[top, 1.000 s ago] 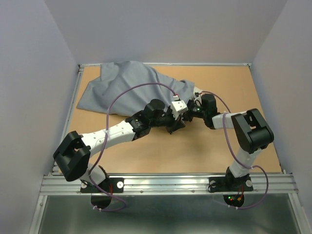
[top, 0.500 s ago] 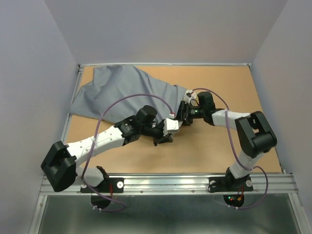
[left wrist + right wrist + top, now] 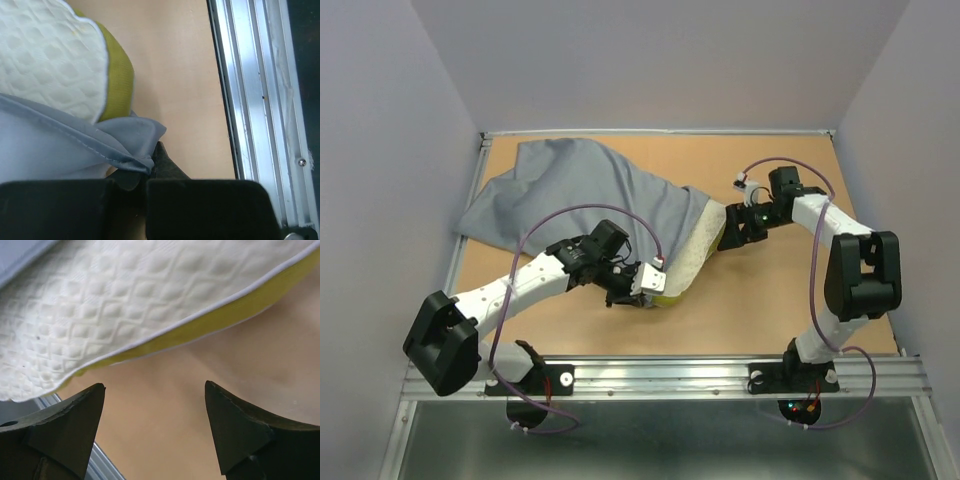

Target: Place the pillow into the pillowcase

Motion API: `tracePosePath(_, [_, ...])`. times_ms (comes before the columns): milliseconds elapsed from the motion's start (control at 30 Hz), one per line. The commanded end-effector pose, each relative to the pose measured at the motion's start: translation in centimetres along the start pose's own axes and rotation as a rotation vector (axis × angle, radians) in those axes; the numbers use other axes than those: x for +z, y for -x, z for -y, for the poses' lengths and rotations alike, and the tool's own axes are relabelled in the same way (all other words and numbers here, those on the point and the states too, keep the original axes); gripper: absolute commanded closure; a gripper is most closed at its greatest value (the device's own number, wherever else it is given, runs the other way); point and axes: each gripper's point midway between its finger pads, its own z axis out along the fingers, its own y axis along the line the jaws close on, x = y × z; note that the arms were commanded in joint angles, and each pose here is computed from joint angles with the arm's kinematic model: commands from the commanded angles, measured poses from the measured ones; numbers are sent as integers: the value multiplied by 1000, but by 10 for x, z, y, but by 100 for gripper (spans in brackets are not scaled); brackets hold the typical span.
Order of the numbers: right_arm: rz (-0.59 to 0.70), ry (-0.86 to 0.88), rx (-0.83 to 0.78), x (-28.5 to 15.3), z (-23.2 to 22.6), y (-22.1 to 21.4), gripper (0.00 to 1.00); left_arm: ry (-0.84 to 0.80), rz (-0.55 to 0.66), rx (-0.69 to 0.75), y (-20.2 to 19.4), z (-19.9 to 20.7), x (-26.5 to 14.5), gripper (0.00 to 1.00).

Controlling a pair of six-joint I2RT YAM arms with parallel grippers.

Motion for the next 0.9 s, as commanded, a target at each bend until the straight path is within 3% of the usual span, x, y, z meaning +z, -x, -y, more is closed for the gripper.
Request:
tracePosePath(0, [-42, -30, -108, -17, 19, 4, 16, -20, 9, 38, 10, 3, -12, 100])
tracePosePath(167, [75, -38, -25, -28, 57, 44, 30, -16, -33, 5, -4, 2, -22, 100])
tracePosePath(267, [109, -28, -6, -13, 69, 50, 34, 34, -28, -39, -10, -9, -30, 100])
tracePosePath(500, [367, -173, -150, -8, 113, 123, 35, 71, -93, -82, -40, -19, -42, 100])
tracePosePath(867, [320, -42, -344, 64, 69, 118, 36, 88, -88, -90, -38, -30, -46, 100])
